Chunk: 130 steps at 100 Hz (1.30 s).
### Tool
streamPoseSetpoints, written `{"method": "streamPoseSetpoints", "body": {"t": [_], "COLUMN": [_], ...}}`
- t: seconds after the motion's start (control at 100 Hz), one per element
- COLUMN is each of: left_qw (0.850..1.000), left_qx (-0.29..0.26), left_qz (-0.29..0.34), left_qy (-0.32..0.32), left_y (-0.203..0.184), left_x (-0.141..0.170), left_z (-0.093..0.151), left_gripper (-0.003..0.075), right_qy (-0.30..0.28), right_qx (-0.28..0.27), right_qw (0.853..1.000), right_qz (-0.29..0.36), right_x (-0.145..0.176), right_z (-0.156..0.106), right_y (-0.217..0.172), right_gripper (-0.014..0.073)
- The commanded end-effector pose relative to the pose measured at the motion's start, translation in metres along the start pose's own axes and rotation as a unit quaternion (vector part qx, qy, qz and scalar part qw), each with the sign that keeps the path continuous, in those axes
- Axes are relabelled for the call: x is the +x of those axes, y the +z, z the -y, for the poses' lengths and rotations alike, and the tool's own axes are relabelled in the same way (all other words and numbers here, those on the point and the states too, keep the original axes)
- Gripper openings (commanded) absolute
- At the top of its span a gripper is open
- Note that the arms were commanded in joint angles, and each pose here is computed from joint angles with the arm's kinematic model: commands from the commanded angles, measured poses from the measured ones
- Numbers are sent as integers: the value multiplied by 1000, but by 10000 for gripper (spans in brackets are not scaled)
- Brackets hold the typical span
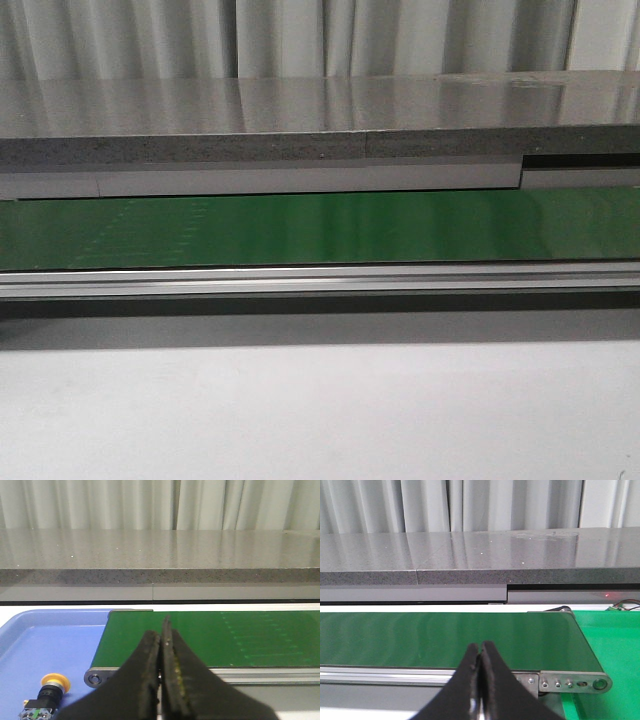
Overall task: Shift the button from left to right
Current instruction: 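Move the left gripper toward the yellow push button in the blue tray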
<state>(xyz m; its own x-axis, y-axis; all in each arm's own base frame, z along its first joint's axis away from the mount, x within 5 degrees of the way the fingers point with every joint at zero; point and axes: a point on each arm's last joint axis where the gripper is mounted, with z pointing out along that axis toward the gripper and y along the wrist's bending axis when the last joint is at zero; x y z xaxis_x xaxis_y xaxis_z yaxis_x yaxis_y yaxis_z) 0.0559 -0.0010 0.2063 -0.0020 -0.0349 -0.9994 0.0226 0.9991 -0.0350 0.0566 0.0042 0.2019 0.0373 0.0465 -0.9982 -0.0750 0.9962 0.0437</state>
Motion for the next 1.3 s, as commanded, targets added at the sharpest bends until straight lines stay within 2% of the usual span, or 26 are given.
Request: {"method": "streamPoseSetpoints", "body": {"t": [0.0, 0.27, 0.45, 0.65, 0.79, 0.97, 1.19, 1.29], "left_qw": [1000, 1000, 999, 998, 1000, 997, 979, 972], "left_qx": [6, 6, 9, 9, 4, -6, -26, -34], "left_qz": [21, 21, 47, 58, 20, -72, -200, -231], "left_qy": [-3, -3, -3, -9, -9, -10, 3, 13], "left_y": [0, 0, 0, -2, 0, 13, 35, 46], "left_x": [12, 12, 7, -10, -28, -55, -100, -116], "left_z": [0, 0, 1, 1, 1, 1, 0, -1], "left_gripper": [-20, -20, -20, -20, -20, -20, -20, -20], "right_qy": [-7, -7, -7, -7, -7, -7, -7, -7], "right_qx": [-2, -2, -2, -2, -2, -2, -2, -2], "right_qw": [998, 998, 998, 998, 998, 998, 998, 998], "right_qz": [60, 60, 60, 60, 60, 60, 60, 60], "right_x": [-14, -14, -14, -14, -14, -14, -14, -14], "right_z": [-1, -1, -1, -1, -1, -1, -1, -1], "right_y": [-3, -3, -3, -3, -3, -3, -3, -3], "right_gripper": [-68, -68, -68, -68, -68, -68, -68, -68]}}
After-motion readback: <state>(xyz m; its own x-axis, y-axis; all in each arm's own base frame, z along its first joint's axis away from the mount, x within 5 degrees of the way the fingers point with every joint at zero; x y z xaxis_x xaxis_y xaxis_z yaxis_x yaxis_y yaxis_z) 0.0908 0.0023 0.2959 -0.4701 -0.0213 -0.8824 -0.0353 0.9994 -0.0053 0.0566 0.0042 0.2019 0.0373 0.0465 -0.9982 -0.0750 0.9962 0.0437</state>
